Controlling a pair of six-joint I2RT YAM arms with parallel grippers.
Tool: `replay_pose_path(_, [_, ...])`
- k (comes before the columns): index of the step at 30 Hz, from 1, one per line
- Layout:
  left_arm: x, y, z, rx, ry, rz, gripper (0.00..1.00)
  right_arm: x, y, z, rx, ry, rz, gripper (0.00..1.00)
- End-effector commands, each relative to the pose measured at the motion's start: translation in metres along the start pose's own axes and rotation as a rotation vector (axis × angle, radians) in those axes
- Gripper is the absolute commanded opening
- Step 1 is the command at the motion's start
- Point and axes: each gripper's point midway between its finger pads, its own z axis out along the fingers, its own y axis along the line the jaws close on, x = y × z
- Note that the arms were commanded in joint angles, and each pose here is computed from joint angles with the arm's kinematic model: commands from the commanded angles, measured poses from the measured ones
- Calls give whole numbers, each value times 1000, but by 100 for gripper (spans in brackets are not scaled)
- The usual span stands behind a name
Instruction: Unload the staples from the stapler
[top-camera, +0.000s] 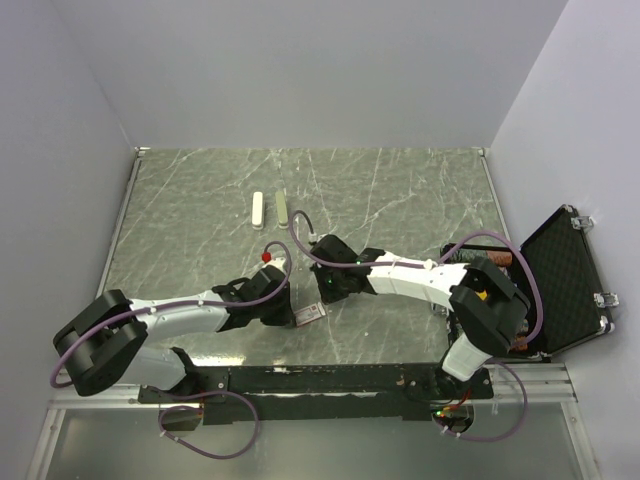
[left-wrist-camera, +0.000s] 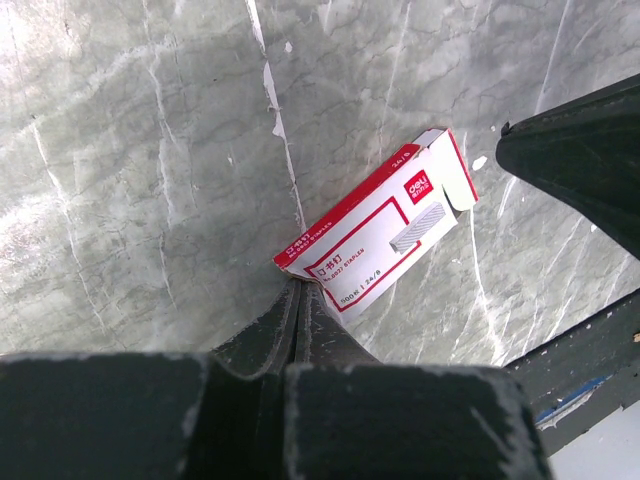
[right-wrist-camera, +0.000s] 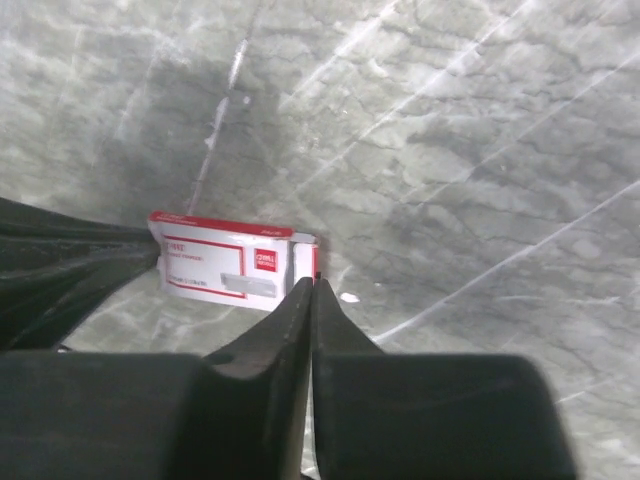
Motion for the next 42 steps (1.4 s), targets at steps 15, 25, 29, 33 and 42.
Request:
replay_pose_path(15, [-6,-11,0,15,-1,32,1,25,-8,17,-18,77,8,0])
replay_pose_path(25, [-5,-11,0,12,-2,33,1,23,12,23,-100,83,-10,0])
replay_pose_path(29, [-4,-12,0,12,-2,32,1,23,21,20,-144,83,-24,0])
replay_pose_path(33, [-4,-11,2,12,2,35,1,25,28,19,-171,93,-51,0])
replay_pose_path(42, [-7,-14,1,20,-16,37,1,25,44,16,-246,81,-99,0])
